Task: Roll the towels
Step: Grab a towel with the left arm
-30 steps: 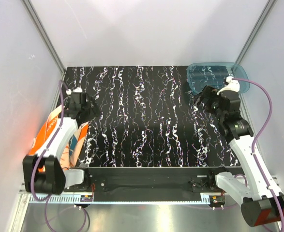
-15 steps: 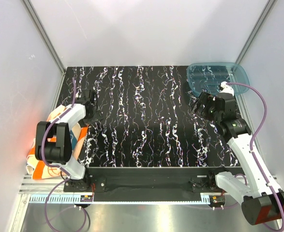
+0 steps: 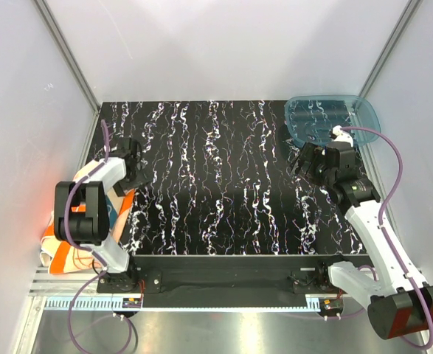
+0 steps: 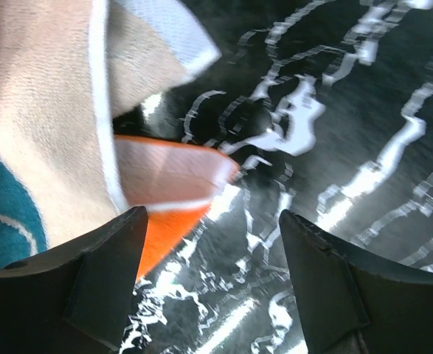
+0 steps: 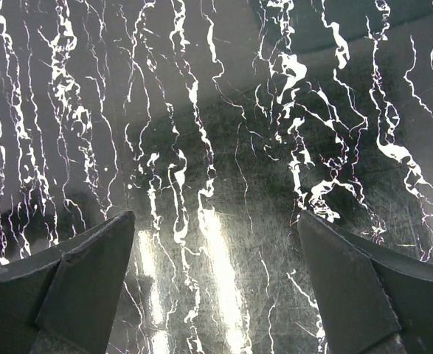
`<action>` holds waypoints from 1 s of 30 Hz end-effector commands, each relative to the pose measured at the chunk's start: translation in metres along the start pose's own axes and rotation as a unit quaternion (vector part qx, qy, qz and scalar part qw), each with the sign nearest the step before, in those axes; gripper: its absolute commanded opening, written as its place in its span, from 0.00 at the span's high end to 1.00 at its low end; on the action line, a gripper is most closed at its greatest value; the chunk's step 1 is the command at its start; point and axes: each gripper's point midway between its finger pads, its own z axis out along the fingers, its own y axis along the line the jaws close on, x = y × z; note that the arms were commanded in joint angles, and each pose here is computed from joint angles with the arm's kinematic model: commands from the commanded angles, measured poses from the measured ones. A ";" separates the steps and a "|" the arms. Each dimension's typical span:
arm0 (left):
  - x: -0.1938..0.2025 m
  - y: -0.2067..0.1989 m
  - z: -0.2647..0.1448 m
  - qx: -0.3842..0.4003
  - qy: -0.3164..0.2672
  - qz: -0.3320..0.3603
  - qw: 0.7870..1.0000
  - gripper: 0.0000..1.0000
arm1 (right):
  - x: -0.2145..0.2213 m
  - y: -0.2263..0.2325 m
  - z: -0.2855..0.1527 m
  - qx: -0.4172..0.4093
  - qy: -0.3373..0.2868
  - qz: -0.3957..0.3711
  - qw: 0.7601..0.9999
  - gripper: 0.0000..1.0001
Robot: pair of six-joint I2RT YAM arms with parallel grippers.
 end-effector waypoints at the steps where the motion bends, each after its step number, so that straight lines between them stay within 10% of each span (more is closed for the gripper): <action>1: -0.016 -0.007 0.006 0.002 -0.011 -0.011 1.000 0.25 | -0.002 0.007 -0.002 -0.013 0.000 -0.010 1.000 0.01; 12: -0.010 -0.005 0.025 -0.008 0.023 -0.016 1.000 1.00 | 0.002 0.001 -0.005 -0.006 0.002 -0.014 1.000 0.17; 20: -0.065 -0.008 -0.067 0.043 -0.066 -0.009 0.997 1.00 | -0.003 0.005 -0.009 -0.008 0.001 -0.008 1.000 0.19; 30: -0.187 -0.004 -0.328 0.170 -0.297 0.001 0.940 1.00 | -0.012 0.014 -0.023 -0.023 -0.006 0.011 1.000 0.18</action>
